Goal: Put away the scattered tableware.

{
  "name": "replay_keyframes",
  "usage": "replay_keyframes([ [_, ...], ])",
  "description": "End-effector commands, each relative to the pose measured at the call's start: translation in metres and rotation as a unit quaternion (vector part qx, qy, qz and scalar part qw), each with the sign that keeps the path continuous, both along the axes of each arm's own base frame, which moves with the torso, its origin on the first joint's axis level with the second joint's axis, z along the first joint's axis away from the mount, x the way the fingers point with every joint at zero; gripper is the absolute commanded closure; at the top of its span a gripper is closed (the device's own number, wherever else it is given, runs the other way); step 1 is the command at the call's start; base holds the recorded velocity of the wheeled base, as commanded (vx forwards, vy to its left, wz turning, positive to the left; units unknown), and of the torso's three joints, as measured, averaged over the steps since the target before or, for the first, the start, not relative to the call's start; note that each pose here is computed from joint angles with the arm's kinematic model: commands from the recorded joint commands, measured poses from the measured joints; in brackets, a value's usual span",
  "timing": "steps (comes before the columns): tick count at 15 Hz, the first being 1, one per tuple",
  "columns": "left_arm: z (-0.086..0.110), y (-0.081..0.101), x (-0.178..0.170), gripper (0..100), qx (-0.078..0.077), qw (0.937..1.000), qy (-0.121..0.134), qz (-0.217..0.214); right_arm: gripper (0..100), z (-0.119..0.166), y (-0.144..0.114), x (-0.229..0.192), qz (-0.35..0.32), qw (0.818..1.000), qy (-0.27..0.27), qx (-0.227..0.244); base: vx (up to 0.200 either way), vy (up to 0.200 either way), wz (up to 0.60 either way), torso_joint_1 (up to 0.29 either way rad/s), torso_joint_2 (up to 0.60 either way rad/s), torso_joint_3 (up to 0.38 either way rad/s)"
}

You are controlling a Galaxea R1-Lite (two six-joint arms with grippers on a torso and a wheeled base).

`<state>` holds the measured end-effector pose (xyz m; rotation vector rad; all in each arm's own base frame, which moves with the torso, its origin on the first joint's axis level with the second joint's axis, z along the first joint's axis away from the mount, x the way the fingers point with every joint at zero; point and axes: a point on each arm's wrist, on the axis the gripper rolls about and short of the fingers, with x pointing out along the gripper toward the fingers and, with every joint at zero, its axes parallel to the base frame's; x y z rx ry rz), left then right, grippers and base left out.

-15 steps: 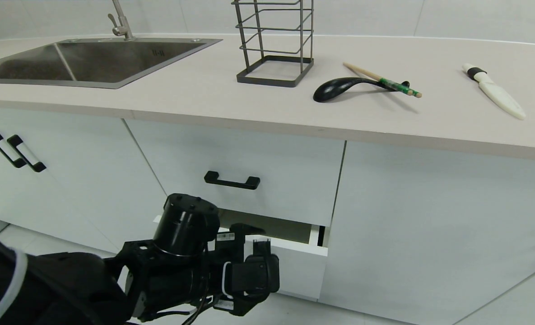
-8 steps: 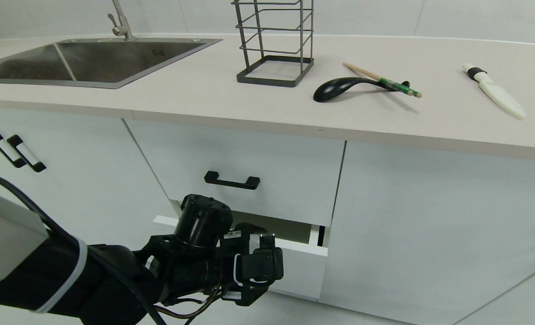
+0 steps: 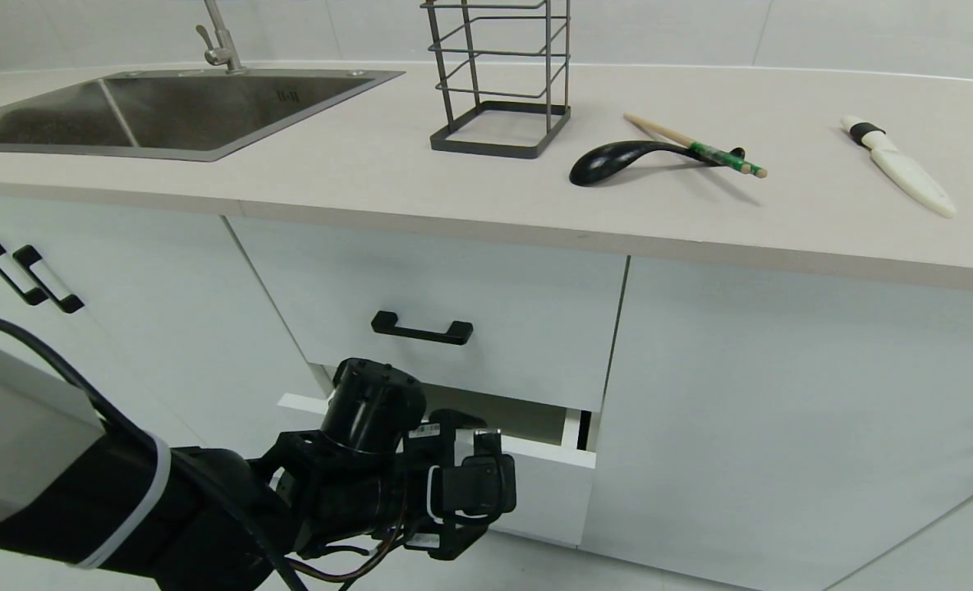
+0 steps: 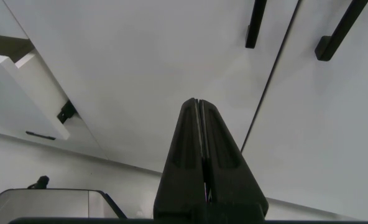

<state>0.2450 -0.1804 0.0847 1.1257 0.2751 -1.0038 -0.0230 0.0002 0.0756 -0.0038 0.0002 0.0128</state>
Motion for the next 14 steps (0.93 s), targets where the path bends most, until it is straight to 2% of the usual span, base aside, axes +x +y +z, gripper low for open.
replay_keyframes([
  [1, 0.0, 0.002, -0.002, 0, 0.002, 1.0, 0.003, 0.0, 100, 0.0, 0.0, 0.0, 0.001, 1.0, 0.001, 0.0, 0.0, 0.0, 0.0, 0.0, 0.0, 0.0],
  [6, -0.001, 0.013, -0.018, 0, 0.006, 0.9999, 0.013, -0.003, 100, 0.0, 0.0, 0.0, 0.001, 1.0, 0.001, 0.0, 0.0, 0.0, 0.0, 0.0, 0.0, 0.0],
  [11, -0.002, 0.032, -0.044, 0, 0.016, 0.9996, 0.025, -0.004, 100, 0.0, 0.0, 0.0, 0.001, 1.0, 0.001, 0.0, 0.0, 0.0, 0.0, 0.0, 0.0, 0.0],
  [14, 0.006, 0.043, -0.061, 0, 0.01, 0.9998, 0.016, -0.005, 100, 0.0, 0.0, 0.0, 0.001, 1.0, 0.001, 0.0, 0.0, 0.0, 0.0, 0.0, 0.0, 0.0],
])
